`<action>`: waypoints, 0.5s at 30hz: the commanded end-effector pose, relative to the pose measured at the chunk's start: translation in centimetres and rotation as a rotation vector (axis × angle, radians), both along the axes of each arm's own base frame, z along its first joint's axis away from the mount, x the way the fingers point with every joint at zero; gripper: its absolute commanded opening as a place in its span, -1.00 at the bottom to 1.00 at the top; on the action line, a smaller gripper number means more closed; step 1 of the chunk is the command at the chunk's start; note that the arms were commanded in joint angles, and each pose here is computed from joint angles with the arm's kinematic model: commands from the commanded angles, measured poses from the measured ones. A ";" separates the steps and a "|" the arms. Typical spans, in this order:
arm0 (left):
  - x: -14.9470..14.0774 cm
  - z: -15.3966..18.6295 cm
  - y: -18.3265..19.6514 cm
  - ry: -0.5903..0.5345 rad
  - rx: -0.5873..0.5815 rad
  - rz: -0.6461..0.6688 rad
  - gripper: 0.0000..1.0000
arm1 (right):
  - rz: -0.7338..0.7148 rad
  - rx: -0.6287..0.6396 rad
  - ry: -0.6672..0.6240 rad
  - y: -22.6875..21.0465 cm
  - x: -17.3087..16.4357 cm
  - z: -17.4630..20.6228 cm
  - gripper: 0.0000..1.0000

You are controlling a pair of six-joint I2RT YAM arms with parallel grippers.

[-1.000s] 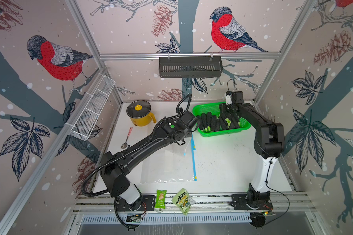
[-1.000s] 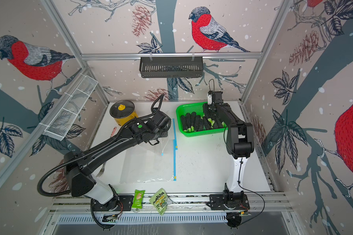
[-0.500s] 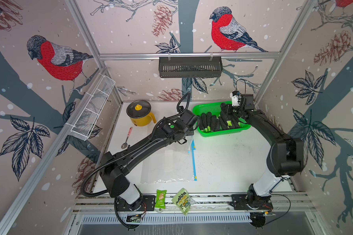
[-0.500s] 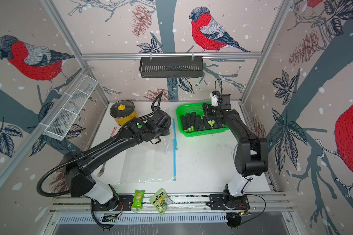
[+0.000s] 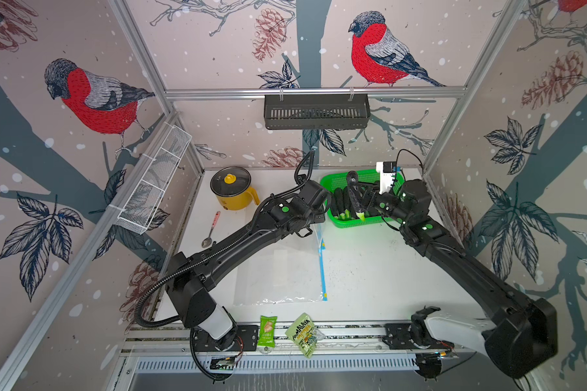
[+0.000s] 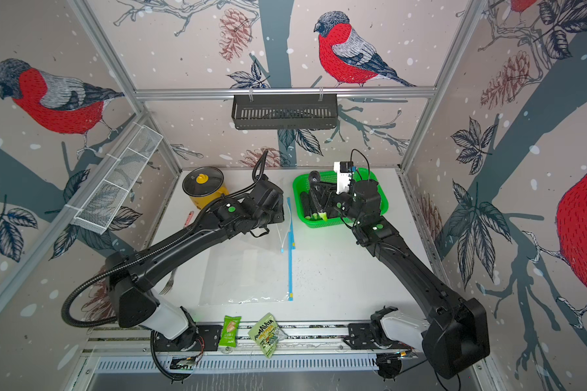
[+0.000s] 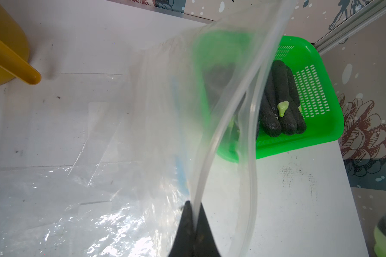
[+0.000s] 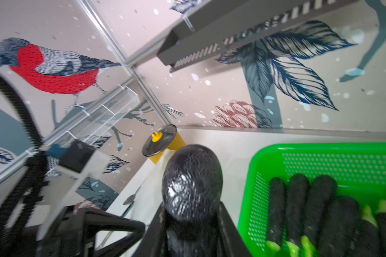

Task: Place the eggplant in a zip-top bag and seal the zipper
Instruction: Place the eggplant in the zipper food storage bag.

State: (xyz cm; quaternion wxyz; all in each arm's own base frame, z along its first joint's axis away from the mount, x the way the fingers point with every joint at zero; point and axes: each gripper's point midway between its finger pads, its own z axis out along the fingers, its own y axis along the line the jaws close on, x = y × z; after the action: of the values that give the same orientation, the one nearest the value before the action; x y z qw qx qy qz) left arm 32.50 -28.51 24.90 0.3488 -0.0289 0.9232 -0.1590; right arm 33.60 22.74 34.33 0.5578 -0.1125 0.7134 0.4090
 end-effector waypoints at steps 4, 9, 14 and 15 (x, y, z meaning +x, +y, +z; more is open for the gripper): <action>0.7 1.7 -0.6 -0.032 -0.095 0.016 -1.00 | -0.042 0.220 -0.135 0.6 -2.0 4.7 -0.67; 0.8 2.5 -0.6 -0.040 -0.159 0.026 -1.00 | -0.026 0.280 -0.146 1.3 -2.1 4.8 -0.68; 0.8 2.7 -0.4 -0.038 -0.184 0.033 -1.00 | 0.013 0.334 -0.158 2.3 -1.9 5.6 -0.68; 0.7 2.7 -0.4 -0.038 -0.187 0.033 -1.00 | 0.023 0.341 -0.157 2.6 -1.9 5.7 -0.68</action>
State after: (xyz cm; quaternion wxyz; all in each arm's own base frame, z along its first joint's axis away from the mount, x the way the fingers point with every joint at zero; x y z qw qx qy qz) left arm 32.86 -28.62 26.65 0.3541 -0.0610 0.9075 -0.2178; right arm 32.28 25.16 37.25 0.6000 -0.0556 0.6303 0.4896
